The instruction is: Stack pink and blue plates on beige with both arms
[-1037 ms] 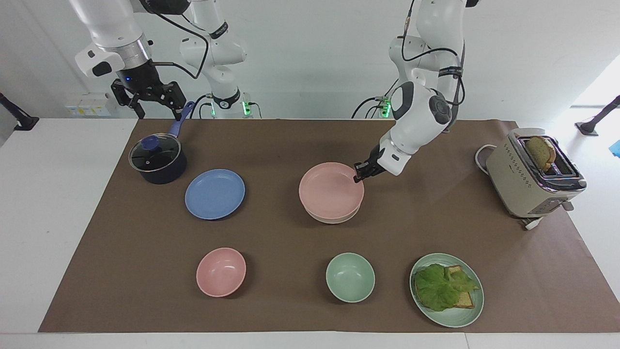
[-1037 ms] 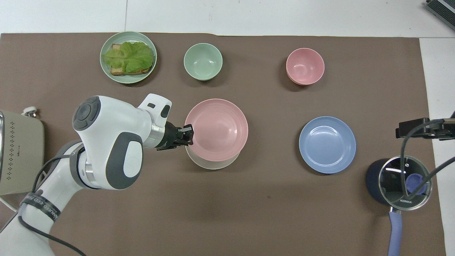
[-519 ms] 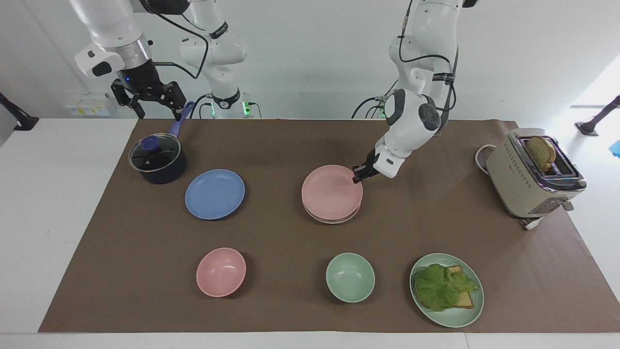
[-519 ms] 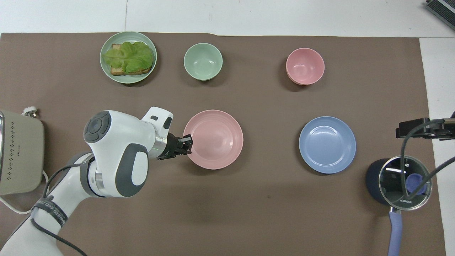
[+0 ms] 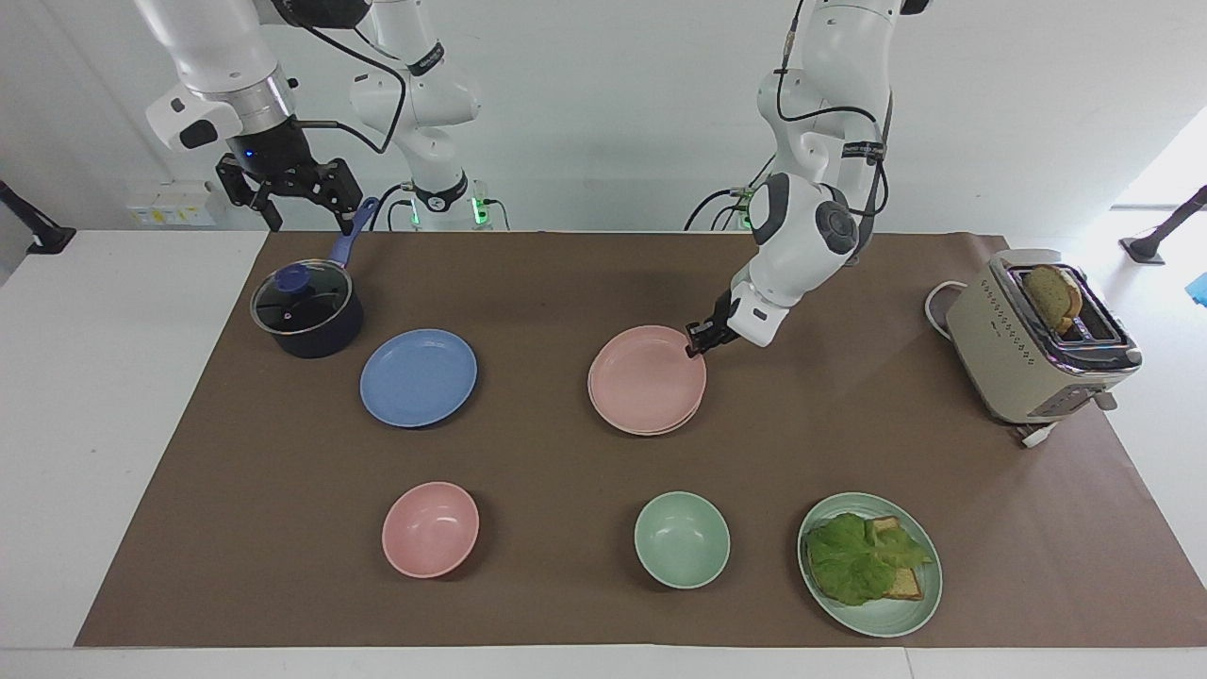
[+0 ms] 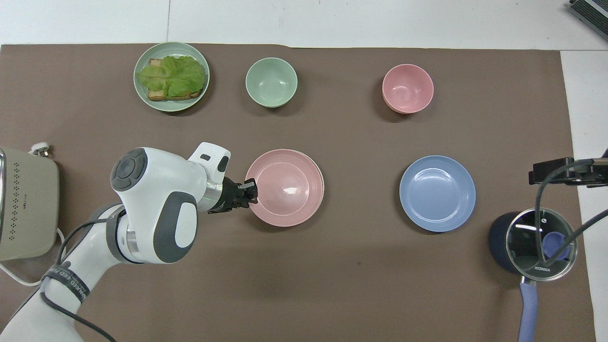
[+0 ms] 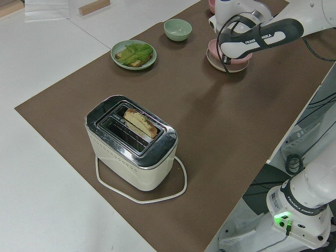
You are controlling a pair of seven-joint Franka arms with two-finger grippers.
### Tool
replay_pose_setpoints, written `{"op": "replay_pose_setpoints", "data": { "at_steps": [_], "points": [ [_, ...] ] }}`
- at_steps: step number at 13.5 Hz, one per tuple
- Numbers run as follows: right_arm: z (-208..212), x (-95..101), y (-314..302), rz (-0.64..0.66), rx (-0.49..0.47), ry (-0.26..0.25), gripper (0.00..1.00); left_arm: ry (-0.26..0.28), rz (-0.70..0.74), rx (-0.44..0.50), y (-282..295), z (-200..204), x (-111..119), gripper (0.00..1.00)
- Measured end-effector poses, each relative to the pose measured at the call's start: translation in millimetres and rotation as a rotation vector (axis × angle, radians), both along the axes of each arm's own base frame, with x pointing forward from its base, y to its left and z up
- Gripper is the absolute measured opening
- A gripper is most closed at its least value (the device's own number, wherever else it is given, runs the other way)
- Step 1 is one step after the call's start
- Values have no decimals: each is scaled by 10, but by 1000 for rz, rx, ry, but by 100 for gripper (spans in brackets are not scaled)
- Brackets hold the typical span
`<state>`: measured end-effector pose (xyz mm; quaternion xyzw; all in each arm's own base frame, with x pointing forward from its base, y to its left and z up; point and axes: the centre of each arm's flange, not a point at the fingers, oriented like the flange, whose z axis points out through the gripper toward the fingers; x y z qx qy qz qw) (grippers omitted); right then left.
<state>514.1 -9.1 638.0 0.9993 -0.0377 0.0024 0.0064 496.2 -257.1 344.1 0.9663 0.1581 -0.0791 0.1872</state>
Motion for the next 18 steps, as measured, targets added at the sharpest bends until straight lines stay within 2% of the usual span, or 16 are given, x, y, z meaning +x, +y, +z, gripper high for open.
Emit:
{"op": "replay_pose_setpoints", "data": {
  "at_steps": [5, 7, 10, 13, 15, 18],
  "points": [
    [0, 0, 0, 0, 0, 0, 100, -5, 10, 0, 47, 13, 31, 99],
    [0, 0, 0, 0, 0, 0, 100, -15, 17, 5, 154, 27, 93, 100],
    [0, 0, 0, 0, 0, 0, 100, -43, -26, 104, 518, 21, 234, 100],
    [0, 0, 0, 0, 0, 0, 100, -23, -63, 195, 1114, 219, 483, 100],
    [0, 0, 0, 0, 0, 0, 100, -26, -102, 219, 1515, 416, 634, 100],
    [0, 0, 0, 0, 0, 0, 100, -26, -191, 274, 1969, 507, 703, 100]
  ]
}}
